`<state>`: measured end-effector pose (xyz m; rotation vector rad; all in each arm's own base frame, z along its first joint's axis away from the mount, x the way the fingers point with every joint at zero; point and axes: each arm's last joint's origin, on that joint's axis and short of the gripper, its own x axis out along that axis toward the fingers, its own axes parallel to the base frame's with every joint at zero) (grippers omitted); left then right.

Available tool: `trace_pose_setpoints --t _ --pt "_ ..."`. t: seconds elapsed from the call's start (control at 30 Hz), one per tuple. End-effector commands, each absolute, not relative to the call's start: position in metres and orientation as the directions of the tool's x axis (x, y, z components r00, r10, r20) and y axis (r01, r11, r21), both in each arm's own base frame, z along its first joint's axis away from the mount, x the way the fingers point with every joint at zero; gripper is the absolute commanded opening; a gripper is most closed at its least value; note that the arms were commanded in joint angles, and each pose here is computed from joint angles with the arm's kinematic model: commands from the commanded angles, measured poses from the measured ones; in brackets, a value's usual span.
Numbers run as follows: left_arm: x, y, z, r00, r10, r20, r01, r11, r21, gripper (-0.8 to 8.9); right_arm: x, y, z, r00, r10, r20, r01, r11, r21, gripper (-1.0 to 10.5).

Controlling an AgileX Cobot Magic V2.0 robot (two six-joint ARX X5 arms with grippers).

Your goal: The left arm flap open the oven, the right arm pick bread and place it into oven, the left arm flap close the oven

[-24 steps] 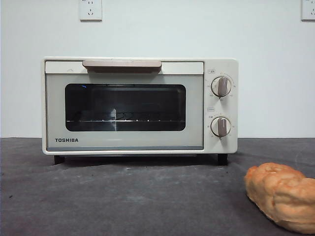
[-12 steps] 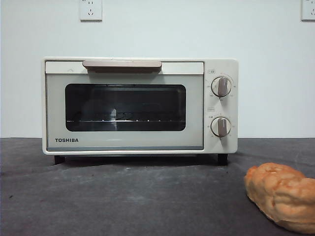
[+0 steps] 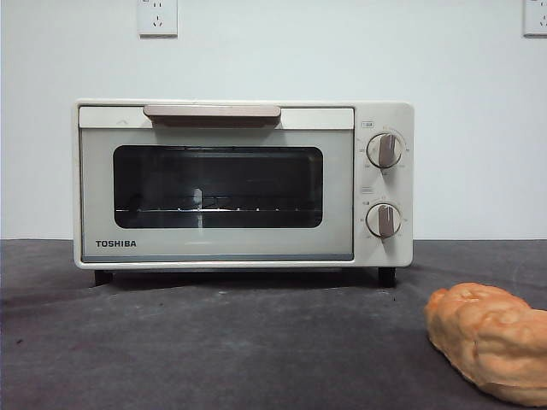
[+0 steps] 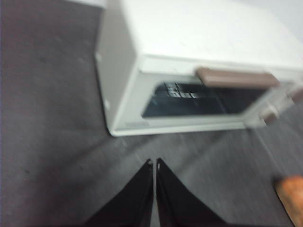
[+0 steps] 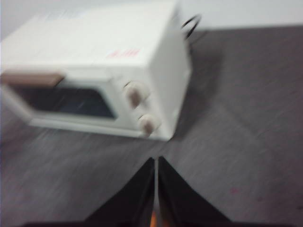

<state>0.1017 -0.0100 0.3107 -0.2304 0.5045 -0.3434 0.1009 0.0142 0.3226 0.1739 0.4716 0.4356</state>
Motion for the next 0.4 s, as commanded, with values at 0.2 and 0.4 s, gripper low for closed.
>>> trace_pose_setpoints --t 0.2,0.4 --pt "0.1049 -0.0171 0.3246 0.710 -0.480 -0.515 0.412 0.877 -0.248 0.16 0.1088 0.0199 0.3275 0.649 0.519 -0.556 -0.449 0.852 0.271 0.1" --pt "0.1041 -0.0188 0.3244 0.699 -0.491 -0.520 0.425 0.870 -0.251 0.16 0.1092 0.0213 0.3261 0.635 0.521 -0.570 -0.450 0.850 0.274 0.2"
